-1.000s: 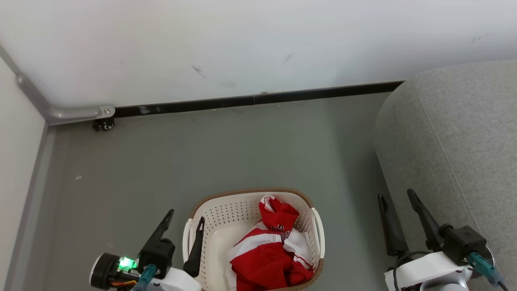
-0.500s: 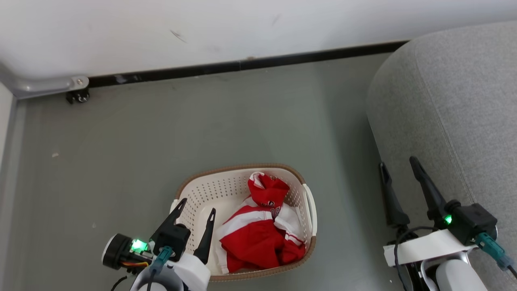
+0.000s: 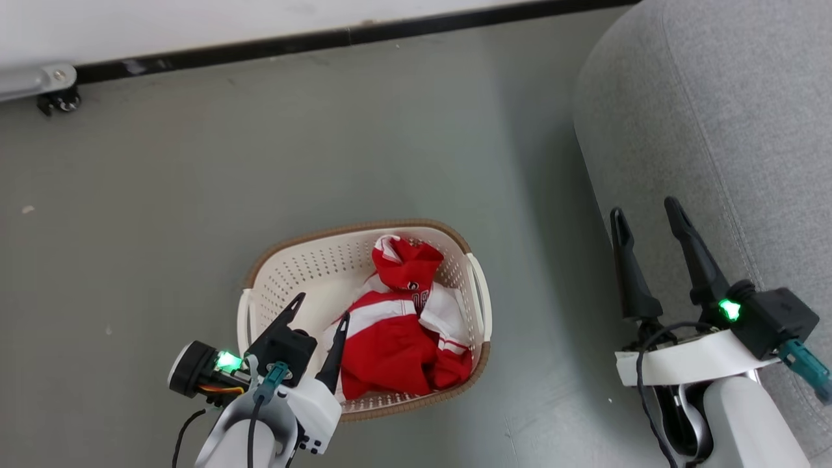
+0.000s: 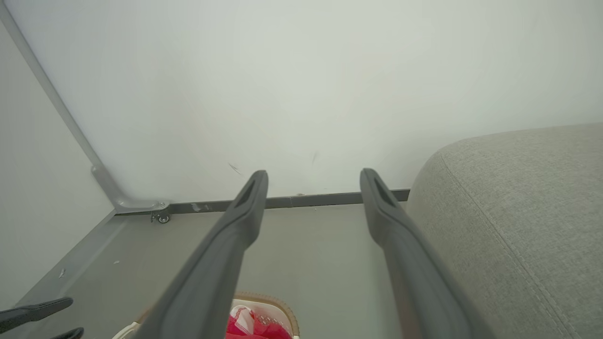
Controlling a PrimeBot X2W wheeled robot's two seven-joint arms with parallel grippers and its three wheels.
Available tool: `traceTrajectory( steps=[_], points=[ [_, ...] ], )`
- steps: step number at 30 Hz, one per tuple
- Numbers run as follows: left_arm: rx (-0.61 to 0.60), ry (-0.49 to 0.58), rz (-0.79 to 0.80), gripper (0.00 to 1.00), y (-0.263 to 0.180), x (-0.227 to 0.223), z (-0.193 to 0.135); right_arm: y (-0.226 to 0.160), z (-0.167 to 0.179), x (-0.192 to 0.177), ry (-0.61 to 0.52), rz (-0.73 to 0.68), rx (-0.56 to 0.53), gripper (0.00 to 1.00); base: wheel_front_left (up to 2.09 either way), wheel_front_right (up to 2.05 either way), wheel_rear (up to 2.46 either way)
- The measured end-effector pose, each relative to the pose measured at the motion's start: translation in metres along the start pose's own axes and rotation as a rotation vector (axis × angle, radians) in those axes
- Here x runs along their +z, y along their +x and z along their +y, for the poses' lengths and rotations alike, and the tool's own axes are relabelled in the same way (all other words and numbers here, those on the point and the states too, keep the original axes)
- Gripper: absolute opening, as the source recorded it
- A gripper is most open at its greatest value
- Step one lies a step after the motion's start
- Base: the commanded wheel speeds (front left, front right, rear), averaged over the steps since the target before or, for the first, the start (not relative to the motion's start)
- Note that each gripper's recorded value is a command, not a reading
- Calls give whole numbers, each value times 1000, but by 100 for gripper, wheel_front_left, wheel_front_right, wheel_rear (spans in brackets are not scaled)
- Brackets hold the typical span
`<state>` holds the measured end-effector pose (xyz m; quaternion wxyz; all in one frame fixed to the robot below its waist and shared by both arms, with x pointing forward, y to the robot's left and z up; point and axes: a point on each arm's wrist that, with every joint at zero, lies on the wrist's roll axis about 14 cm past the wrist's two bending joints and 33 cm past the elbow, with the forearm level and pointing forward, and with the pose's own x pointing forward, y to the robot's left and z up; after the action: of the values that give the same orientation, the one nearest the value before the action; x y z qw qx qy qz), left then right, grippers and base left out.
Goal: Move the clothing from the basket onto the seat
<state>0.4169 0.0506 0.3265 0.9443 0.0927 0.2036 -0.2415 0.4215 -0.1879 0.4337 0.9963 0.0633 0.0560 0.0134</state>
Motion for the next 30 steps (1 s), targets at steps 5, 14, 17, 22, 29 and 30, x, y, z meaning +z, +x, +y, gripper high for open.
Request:
traceTrajectory(
  steps=[5, 14, 17, 22, 29, 30],
  points=[
    [-28, -8, 46, 100, 13, -16, -6, 11, -2, 0, -8, -5, 0, 100, 0, 0, 0],
    [-68, -2, 95, 100, 36, -36, -10, 32, -4, -2, -9, -17, 5, 100, 0, 0, 0],
    [-85, 0, 106, 100, 45, -41, -14, 38, -5, -5, -11, -14, 8, 100, 0, 0, 0],
    [-141, 34, 135, 100, 54, -55, -27, 47, -5, -10, -7, -9, 13, 100, 0, 0, 0],
    [-203, 84, 178, 100, 69, -75, -33, 56, -13, -20, -12, 6, -3, 100, 0, 0, 0],
    [-211, 87, 183, 100, 71, -77, -34, 57, -15, -21, -13, 8, -5, 100, 0, 0, 0]
  ],
)
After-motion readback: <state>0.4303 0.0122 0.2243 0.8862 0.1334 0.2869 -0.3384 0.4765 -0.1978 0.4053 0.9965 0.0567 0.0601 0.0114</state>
